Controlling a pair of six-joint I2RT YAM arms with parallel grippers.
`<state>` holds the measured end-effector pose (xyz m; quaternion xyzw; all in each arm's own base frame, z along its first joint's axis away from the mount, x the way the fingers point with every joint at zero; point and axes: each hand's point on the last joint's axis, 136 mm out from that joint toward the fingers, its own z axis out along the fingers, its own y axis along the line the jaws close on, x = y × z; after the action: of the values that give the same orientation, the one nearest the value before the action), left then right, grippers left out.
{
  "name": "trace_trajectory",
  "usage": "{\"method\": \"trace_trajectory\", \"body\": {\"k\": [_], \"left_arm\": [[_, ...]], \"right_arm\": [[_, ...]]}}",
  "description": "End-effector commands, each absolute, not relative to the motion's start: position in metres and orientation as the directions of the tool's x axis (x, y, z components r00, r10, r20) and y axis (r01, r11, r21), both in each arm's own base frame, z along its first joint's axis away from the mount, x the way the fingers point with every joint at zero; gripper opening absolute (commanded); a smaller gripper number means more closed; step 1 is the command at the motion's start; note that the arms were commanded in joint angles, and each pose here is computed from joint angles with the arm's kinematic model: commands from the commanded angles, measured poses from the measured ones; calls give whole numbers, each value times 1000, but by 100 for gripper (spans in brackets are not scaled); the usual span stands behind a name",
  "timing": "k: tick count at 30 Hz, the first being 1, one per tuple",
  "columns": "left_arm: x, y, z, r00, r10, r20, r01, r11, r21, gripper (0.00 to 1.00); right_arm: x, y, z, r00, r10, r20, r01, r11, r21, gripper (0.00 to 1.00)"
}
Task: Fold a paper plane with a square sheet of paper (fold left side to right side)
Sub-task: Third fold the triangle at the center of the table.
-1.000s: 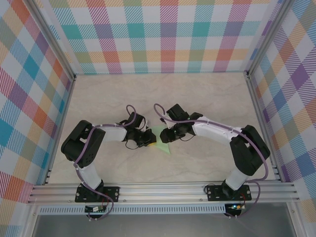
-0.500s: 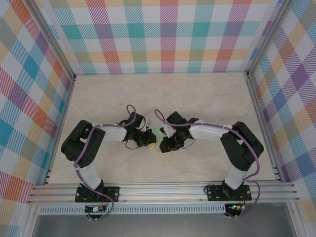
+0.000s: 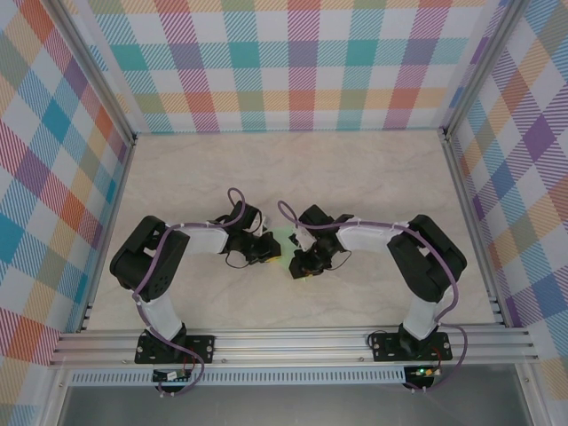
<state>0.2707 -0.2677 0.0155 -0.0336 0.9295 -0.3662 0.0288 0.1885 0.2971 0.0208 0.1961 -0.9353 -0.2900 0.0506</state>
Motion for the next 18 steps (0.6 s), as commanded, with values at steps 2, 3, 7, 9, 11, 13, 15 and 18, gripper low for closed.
{"method": "trace_trajectory", "body": {"k": [2,3,7,9,11,13,15,18], "left_arm": [[248,-241,-27,-995,-95,44,-104,839,-534,9],[249,-241,-27,-995,-95,43,-103,839,-534,9],[249,-241,-27,-994,-96,42,-104,841,-531,9],[249,-240,-27,-994,-97,42,-104,842,-529,9],[250,-240,-27,-995,-95,39,-101,843,-528,9],[251,-240,-27,-995,-94,39,-100,846,-524,9],[251,-240,-28,-995,-93,41,-101,848,-520,8],[252,-240,-29,-995,-93,40,-100,849,-518,8]], "right_arm": [[179,289,7,-920,-391,32,-312,779,544,21],[179,288,7,-921,-389,33,-311,780,543,21],[175,283,3,-921,-387,50,-303,790,532,19],[171,278,0,-922,-382,64,-296,800,521,19],[166,273,-4,-923,-374,84,-281,810,514,16],[161,266,-7,-927,-359,106,-260,822,507,13],[155,260,-11,-930,-345,128,-239,830,504,11],[148,252,-13,-933,-331,144,-219,836,503,9]]}}
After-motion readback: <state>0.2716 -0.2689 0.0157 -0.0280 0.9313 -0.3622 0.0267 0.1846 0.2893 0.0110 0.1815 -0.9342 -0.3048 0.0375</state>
